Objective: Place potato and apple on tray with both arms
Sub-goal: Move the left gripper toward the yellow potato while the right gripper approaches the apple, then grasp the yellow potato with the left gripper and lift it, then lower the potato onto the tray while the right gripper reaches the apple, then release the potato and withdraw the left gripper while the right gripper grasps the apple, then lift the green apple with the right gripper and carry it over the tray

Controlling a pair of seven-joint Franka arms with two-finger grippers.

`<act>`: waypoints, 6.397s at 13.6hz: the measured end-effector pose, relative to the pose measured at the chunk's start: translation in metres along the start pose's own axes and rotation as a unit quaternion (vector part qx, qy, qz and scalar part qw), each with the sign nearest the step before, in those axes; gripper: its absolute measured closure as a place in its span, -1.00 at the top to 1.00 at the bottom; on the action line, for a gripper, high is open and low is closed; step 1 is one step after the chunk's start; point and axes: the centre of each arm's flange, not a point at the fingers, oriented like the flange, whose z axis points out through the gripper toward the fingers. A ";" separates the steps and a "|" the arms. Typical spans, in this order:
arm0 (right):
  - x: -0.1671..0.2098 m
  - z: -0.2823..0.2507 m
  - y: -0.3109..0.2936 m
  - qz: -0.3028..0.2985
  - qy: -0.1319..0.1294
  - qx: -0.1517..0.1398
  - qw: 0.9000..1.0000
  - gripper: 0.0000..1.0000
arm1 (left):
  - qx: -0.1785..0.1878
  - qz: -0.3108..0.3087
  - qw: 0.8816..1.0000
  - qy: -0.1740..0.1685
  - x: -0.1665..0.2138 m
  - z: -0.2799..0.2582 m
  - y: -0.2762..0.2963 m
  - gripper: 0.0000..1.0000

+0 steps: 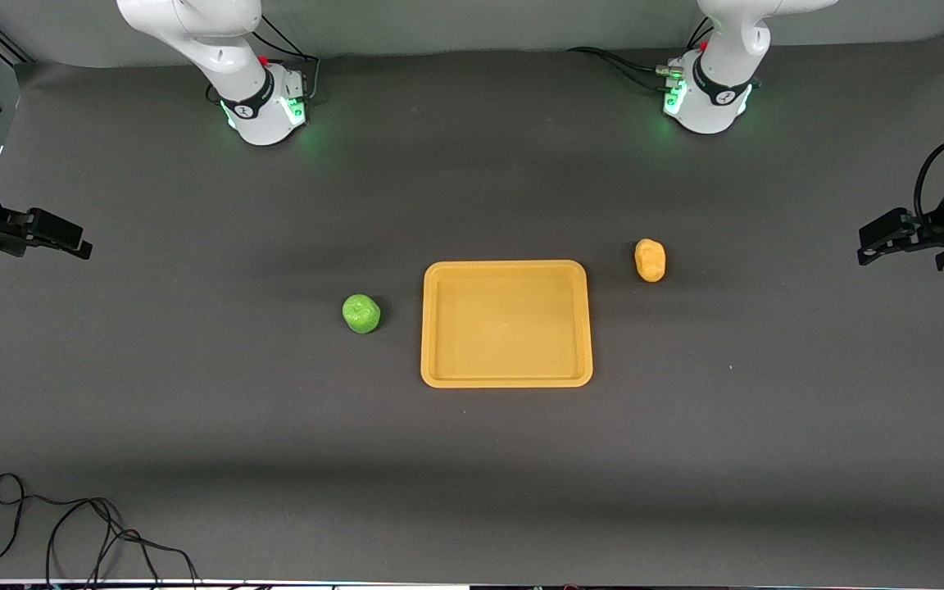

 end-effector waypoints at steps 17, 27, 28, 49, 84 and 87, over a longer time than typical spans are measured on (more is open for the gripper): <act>0.002 0.003 -0.001 0.000 -0.002 0.000 1.000 1.00 | -0.021 0.028 0.999 -0.028 -0.016 0.128 0.052 1.00; -0.007 0.022 -0.043 -0.006 -0.016 0.020 1.000 1.00 | -0.045 -0.054 0.990 -0.126 -0.079 0.377 0.189 1.00; -0.014 0.028 -0.063 -0.005 -0.013 0.019 1.000 1.00 | -0.041 -0.056 0.988 -0.141 -0.087 0.391 0.195 0.99; -0.066 0.211 -0.261 0.004 0.027 0.026 0.999 1.00 | -0.065 -0.031 0.990 -0.122 0.033 0.354 0.356 0.22; -0.027 0.094 -0.376 0.010 0.068 0.013 0.998 0.42 | -0.010 0.028 1.000 0.005 0.003 0.003 0.014 1.00; -0.069 0.122 -0.480 0.049 0.066 0.021 0.996 0.42 | -0.009 0.029 1.000 0.008 0.001 0.000 0.015 1.00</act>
